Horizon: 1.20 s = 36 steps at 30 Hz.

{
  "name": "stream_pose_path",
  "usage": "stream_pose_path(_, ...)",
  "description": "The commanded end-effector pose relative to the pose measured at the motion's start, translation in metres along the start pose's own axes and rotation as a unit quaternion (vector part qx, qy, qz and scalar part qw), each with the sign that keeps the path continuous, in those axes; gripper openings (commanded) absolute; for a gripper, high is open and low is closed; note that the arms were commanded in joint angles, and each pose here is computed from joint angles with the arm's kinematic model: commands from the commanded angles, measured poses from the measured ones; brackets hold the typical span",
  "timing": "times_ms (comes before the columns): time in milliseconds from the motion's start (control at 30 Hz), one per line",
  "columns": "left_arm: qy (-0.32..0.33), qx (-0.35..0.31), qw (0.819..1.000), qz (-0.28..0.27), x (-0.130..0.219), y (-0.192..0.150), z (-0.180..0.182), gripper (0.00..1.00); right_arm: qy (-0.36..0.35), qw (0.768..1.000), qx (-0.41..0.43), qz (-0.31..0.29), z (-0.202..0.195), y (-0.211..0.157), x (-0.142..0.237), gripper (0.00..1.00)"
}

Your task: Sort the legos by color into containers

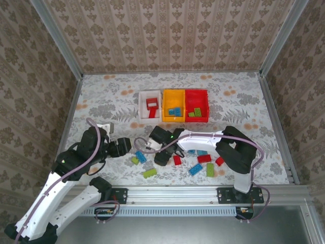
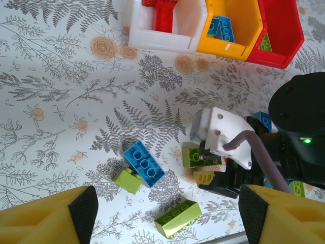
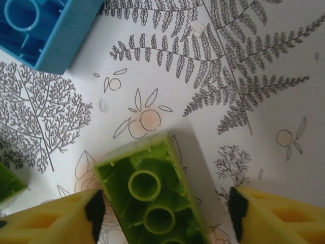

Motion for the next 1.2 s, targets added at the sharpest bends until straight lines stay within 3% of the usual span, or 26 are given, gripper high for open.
stream_pose_path(0,0.009,0.008,1.000,-0.004,-0.003,0.001,0.002,0.77,-0.011,1.000,0.003,0.021,0.003,0.002,-0.004,0.61)
stream_pose_path(367,-0.007,0.010,1.000,-0.015,-0.015,0.010,-0.005,0.77,-0.022,0.999,-0.037,-0.003,-0.004,0.004,0.000,0.39)
stream_pose_path(600,-0.043,0.004,0.999,-0.022,-0.028,0.028,-0.021,0.77,-0.056,0.983,-0.151,-0.082,-0.053,0.007,0.051,0.35)
stream_pose_path(700,-0.060,-0.010,0.998,-0.014,-0.040,0.036,-0.030,0.76,-0.064,0.957,-0.250,-0.134,-0.094,-0.003,0.084,0.34)
stream_pose_path(900,-0.106,-0.046,0.993,-0.009,-0.069,0.062,-0.060,0.77,-0.077,0.880,-0.418,-0.213,-0.173,-0.022,0.118,0.35)
stream_pose_path(1167,-0.132,-0.174,0.976,0.027,-0.118,0.101,-0.137,0.76,-0.088,0.808,-0.547,-0.200,-0.253,-0.011,0.108,0.34)
Point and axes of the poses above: each hand's point on the last joint's axis, 136 mm out from that joint toward the fingers, its own x axis back along the fingers, its own z axis along the line the jaws close on, y = z × x, the point moved 7 cm from there along x, back along the fingers, and after that the axes turned 8 degrees about -x, right-handed, at the moved point
